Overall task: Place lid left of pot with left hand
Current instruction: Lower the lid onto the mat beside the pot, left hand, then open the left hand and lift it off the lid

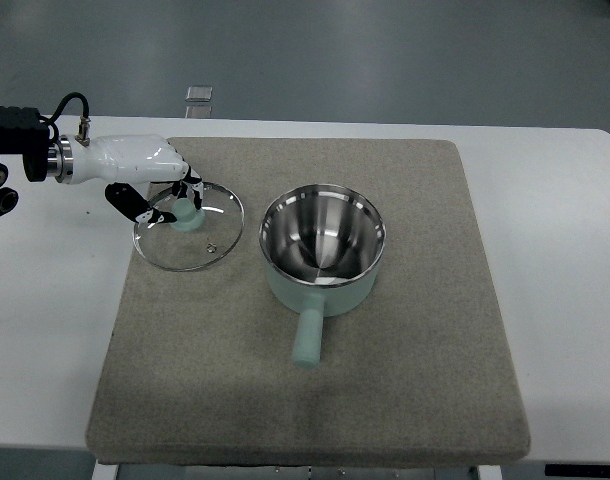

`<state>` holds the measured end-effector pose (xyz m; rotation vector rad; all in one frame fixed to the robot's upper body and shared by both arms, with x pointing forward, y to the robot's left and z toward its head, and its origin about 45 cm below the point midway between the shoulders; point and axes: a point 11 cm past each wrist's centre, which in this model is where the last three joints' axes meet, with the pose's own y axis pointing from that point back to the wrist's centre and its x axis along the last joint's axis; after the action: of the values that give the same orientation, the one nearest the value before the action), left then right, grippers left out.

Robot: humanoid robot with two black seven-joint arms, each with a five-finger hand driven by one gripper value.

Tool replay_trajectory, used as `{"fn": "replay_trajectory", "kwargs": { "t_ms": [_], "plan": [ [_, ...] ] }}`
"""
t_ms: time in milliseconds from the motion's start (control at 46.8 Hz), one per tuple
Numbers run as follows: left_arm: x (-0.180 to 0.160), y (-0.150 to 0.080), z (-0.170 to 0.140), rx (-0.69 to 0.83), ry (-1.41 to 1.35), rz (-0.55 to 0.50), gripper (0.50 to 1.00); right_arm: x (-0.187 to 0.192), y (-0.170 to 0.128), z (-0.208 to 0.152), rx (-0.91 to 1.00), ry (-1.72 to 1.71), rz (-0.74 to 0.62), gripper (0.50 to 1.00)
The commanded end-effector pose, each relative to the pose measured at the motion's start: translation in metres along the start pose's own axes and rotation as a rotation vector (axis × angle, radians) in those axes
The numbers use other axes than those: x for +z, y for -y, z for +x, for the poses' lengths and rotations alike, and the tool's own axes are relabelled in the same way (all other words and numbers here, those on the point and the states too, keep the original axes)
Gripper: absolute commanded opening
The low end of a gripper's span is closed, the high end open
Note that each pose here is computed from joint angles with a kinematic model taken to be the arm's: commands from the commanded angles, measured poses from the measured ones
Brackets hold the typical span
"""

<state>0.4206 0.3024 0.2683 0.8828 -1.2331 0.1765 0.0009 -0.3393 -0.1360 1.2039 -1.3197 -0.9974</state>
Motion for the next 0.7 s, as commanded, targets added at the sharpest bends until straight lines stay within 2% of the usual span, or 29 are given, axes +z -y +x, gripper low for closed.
{"fn": "replay_trajectory", "kwargs": {
  "t_ms": [0,299,363,427,534,598,683],
  "plan": [
    [0.001,0.0013,-0.0022,-0.01,-0.001,-0.003,0.5,0.0001,0.0,0.0,0.0,0.0,0.0,0.924],
    [-0.0023,0.0005,-0.0013,-0.005,-0.003,0.007,0.505,0.0001,0.0,0.0,0.0,0.0,0.0,0.921],
    [-0.0018,0.0008,-0.0062,-0.01,-0.012,0.006,0.597,0.0001,0.0,0.0,0.0,0.0,0.0,0.921],
    [-0.0015,0.0009,-0.0094,-0.012,-0.016,0.006,0.655,0.0001,0.0,0.0,0.0,-0.002,0.0,0.924],
    [-0.0016,0.0009,-0.0078,-0.006,-0.016,0.006,0.705,0.0001,0.0,0.0,0.0,0.0,0.0,0.924],
    [-0.0017,0.0008,-0.0073,-0.004,-0.016,0.006,0.754,0.0001,0.0,-0.0005,-0.001,0.0,0.0,0.924],
    [-0.0017,0.0008,-0.0068,-0.003,-0.016,0.007,0.767,0.0001,0.0,0.0,0.0,0.0,0.0,0.924]
  ]
}}
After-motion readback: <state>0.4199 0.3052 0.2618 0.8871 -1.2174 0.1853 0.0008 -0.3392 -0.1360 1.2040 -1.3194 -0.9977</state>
